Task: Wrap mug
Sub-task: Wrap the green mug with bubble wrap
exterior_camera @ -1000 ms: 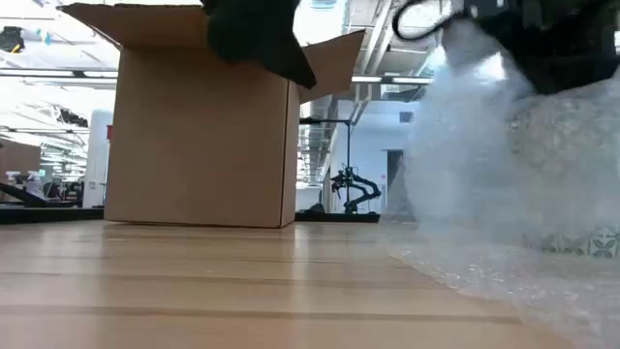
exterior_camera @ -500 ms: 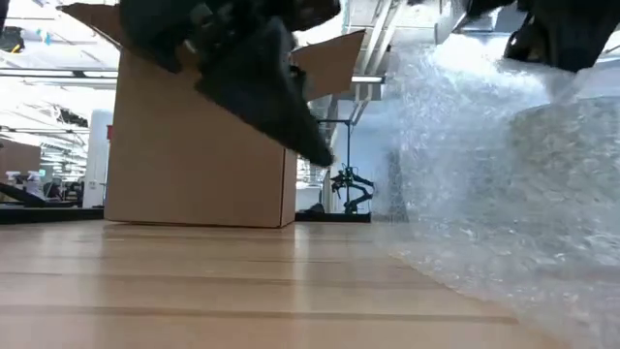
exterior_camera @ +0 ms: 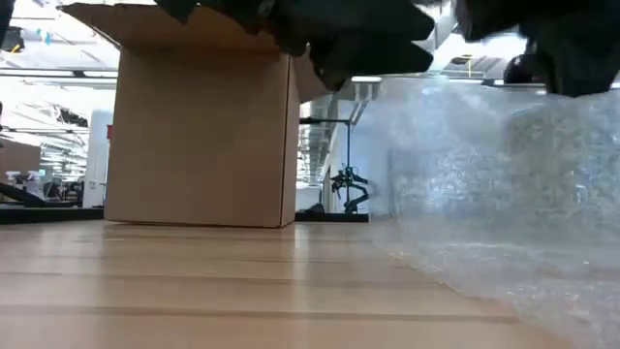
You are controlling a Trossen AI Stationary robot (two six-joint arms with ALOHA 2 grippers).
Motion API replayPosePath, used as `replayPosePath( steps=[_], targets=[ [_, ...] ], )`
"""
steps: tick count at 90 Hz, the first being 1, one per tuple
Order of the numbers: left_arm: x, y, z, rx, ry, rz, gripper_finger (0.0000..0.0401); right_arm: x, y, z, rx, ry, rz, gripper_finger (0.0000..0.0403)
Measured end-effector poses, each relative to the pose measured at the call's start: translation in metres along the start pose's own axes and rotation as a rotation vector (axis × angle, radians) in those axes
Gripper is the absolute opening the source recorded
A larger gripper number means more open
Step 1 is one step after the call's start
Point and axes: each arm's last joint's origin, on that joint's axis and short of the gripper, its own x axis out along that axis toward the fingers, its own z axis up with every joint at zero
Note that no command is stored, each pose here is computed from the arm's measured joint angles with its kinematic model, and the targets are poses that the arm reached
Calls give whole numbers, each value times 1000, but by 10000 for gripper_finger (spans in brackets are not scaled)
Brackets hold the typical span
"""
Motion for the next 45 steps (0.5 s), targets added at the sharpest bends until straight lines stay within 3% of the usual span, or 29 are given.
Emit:
replayPosePath(
  steps=[24,45],
  targets=[
    [-4,-7,1,-28,14,-14,162,34,-1,13,-46,94,-70,0],
    [-5,-5,3,-60,-4,5,162,6,-2,14,-66,71,-42,0]
  ],
)
